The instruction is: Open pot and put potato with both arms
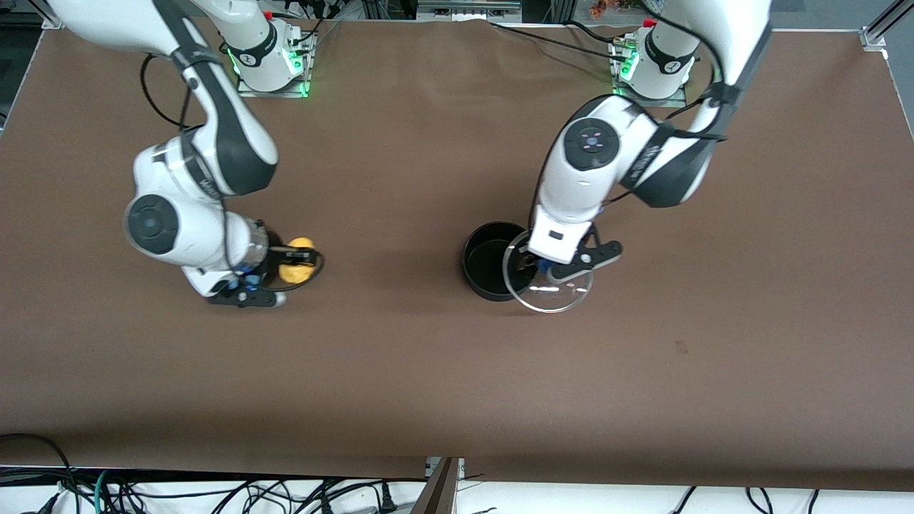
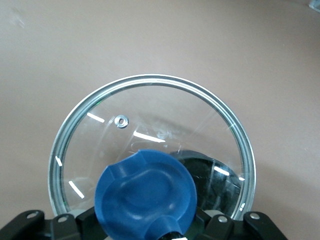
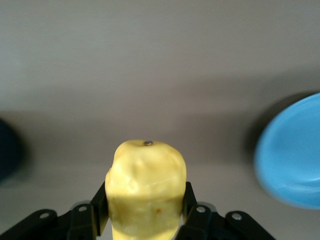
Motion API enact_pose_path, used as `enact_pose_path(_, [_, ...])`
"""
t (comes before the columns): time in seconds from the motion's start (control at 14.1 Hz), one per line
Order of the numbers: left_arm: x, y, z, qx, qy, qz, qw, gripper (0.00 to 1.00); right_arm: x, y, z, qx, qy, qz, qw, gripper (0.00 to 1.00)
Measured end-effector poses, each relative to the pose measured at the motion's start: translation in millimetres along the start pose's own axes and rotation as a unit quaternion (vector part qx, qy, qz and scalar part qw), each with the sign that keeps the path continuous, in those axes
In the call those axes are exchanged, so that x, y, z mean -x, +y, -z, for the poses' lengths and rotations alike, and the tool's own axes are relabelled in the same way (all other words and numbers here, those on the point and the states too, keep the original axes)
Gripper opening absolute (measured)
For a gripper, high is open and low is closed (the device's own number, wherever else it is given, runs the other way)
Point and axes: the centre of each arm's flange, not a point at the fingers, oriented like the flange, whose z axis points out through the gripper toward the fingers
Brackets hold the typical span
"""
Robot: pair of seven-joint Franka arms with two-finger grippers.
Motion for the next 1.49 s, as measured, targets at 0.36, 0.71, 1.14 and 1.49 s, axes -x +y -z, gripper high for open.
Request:
enact_pose_path(0.36, [-66, -74, 18, -0.014, -0.016, -0.048, 0.999, 0.45, 39, -103, -33, -0.041, 0.031, -0.090, 0.995, 0.59])
enact_pose_path(0.71, [-118, -152, -1, -0.028, -0.036, -0.096, 0.994, 0.44, 76, -189, -86, -0.105, 0.053, -0.187, 0.975, 0.59])
enact_pose_path(1.14, [-110, -191, -66, -0.005, -0.020, -0.105, 0.994, 0.44, 133, -270, -116, -0.125, 0.035, -0.245, 0.961, 0.59])
enact_pose_path(1.49, [-109, -238, -92, -0.008, -0.026, -0.120, 0.992, 0.44, 143, -281, -169, -0.115, 0.049, -0.249, 0.960, 0.59])
